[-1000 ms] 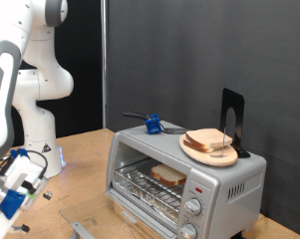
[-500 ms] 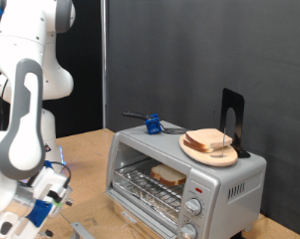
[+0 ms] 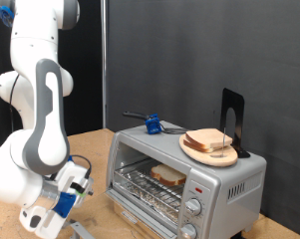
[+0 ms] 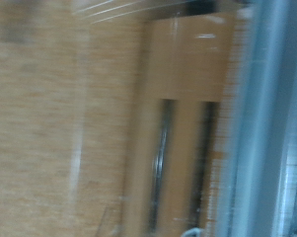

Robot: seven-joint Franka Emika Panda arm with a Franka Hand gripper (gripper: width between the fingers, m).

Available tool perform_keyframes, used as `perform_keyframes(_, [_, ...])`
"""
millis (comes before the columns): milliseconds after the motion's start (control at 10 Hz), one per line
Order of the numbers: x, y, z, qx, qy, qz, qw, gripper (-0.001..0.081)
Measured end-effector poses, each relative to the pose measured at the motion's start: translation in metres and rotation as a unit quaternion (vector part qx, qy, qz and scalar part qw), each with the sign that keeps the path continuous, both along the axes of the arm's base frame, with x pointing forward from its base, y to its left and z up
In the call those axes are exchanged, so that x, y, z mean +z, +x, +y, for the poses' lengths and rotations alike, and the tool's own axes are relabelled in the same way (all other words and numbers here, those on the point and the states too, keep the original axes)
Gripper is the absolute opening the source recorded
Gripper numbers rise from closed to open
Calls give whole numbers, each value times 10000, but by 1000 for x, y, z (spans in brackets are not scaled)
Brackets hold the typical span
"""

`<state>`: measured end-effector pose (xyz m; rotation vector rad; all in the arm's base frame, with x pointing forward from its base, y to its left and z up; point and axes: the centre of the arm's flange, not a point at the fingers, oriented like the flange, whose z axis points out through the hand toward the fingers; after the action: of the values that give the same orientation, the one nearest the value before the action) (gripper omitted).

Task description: Make a piece of toast with the oven

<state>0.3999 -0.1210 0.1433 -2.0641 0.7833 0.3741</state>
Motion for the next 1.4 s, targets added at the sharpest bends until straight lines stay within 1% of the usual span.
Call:
perform_keyframes(200, [23,-3,-3,-50,209,-88,9997,809])
perform_keyframes(400, [49,-4,-3,1,439,-124,9990,809])
perform_keyframes(600, [76,-5,5,66,725,-201,9971,809])
perform_keyframes(700, [86,-5,12,85,784,-233,9966,809])
perform_keyframes(900, [104,-1,33,151,853,-278,9959,809])
perform_keyframes(1100, [121,5,63,320,927,-369,9945,809])
perform_keyframes(1400, [142,5,109,548,1014,-405,9925,809])
